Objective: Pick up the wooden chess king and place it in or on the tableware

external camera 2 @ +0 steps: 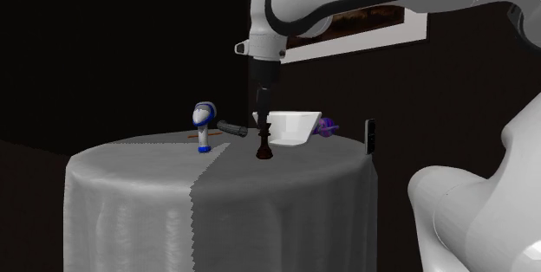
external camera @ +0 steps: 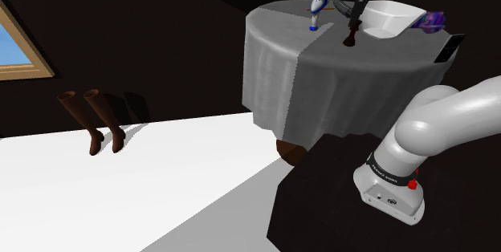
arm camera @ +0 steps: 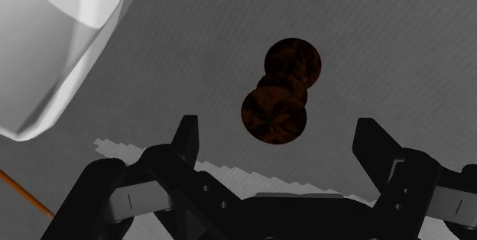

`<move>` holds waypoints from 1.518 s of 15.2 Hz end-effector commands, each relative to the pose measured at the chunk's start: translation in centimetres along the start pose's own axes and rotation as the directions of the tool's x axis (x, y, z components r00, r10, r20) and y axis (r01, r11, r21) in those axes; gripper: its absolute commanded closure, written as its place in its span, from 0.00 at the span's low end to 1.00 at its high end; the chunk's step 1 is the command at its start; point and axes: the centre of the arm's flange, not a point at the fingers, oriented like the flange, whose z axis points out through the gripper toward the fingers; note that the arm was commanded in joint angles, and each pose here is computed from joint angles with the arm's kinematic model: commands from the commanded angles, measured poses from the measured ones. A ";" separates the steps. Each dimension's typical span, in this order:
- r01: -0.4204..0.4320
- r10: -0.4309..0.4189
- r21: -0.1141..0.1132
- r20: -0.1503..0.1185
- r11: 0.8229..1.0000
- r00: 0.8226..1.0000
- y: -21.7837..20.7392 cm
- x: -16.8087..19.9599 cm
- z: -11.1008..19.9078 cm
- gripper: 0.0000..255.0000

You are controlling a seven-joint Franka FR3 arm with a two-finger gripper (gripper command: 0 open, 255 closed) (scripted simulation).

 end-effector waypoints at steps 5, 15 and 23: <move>0.000 0.000 0.000 0.000 1.000 1.000 0.0 0.0 1.3 0.00; 0.000 0.000 0.000 0.000 1.000 1.000 0.0 0.0 1.3 1.00; 0.000 0.000 0.000 0.000 1.000 1.000 0.6 0.1 -0.7 1.00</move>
